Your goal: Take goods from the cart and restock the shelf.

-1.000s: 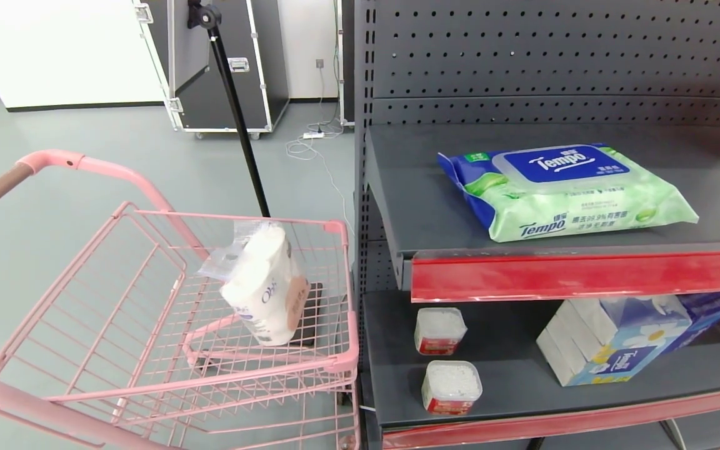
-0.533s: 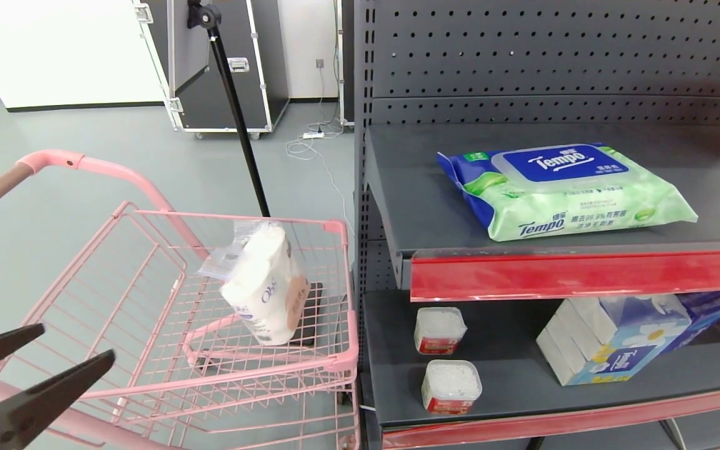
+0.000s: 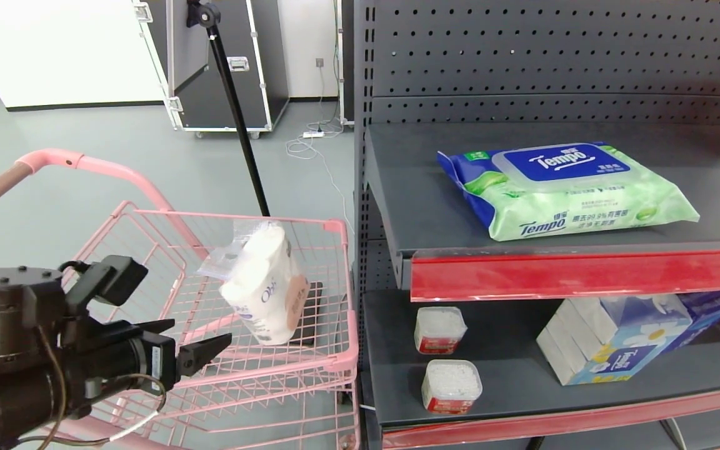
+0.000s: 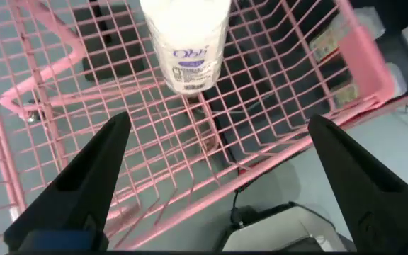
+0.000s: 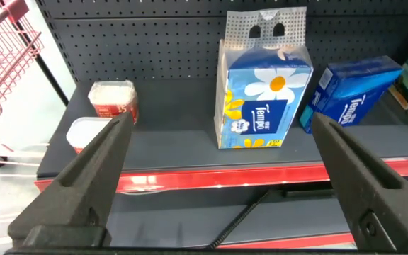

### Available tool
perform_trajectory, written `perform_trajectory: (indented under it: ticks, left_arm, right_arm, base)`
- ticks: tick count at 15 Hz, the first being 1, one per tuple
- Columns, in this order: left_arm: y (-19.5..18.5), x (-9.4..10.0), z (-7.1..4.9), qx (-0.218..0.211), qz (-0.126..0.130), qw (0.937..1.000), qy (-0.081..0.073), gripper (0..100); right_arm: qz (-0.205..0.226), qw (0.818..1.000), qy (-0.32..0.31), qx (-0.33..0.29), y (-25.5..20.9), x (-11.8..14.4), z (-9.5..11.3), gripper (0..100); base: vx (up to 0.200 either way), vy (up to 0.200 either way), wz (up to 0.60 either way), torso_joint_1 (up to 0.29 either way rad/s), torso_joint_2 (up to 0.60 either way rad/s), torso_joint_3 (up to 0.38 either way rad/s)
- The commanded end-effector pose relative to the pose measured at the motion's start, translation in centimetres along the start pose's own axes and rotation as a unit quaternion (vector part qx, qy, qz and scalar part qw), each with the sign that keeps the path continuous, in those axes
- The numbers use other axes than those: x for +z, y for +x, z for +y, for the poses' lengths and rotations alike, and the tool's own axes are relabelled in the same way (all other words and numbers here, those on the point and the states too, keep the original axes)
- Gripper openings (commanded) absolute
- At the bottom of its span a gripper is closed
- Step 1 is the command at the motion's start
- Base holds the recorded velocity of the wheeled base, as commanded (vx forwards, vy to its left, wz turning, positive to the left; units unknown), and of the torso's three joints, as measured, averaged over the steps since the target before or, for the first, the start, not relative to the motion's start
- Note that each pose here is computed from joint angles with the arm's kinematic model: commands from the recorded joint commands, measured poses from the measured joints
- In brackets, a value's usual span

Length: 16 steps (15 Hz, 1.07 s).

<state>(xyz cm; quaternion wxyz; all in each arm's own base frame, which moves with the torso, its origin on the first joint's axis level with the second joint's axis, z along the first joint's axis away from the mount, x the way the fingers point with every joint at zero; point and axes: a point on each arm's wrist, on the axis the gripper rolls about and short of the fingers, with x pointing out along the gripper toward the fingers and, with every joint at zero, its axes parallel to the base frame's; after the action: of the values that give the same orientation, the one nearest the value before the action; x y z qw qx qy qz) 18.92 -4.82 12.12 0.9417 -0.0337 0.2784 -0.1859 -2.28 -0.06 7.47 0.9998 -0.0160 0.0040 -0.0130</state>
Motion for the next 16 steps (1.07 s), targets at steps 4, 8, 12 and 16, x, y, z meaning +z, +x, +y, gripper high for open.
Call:
perform_trajectory:
  ticks: [4, 8, 12, 16]
  left_arm:
    - [5.9, -2.1, 0.9, 0.008, 0.053, 0.9986, -0.004, 100]
    - [8.1, -3.0, 1.2, 0.009, 0.057, 0.9984, -0.003, 100]
    - [10.4, -3.5, 1.7, 0.014, 0.030, 0.9994, -0.005, 100]
    - [12.0, -3.7, 1.8, 0.012, -0.005, 0.9999, 0.000, 100]
  right_arm:
    - [0.000, 1.000, 0.000, 0.000, 0.0, 0.0, 0.0, 100]
    - [0.000, 1.000, -0.001, 0.000, 0.0, 0.0, 0.0, 100]
    - [0.000, 1.000, -0.001, 0.000, 0.0, 0.0, 0.0, 100]
    - [0.000, 1.000, -0.001, 0.000, 0.0, 0.0, 0.0, 100]
  base:
    - [0.000, 0.000, 0.00, 0.000, 0.00, 0.000]
    - [0.000, 0.000, 0.00, 0.000, 0.00, 0.000]
    - [0.000, 0.000, 0.00, 0.000, 0.00, 0.000]
    - [0.000, 0.000, 0.00, 0.000, 0.00, 0.000]
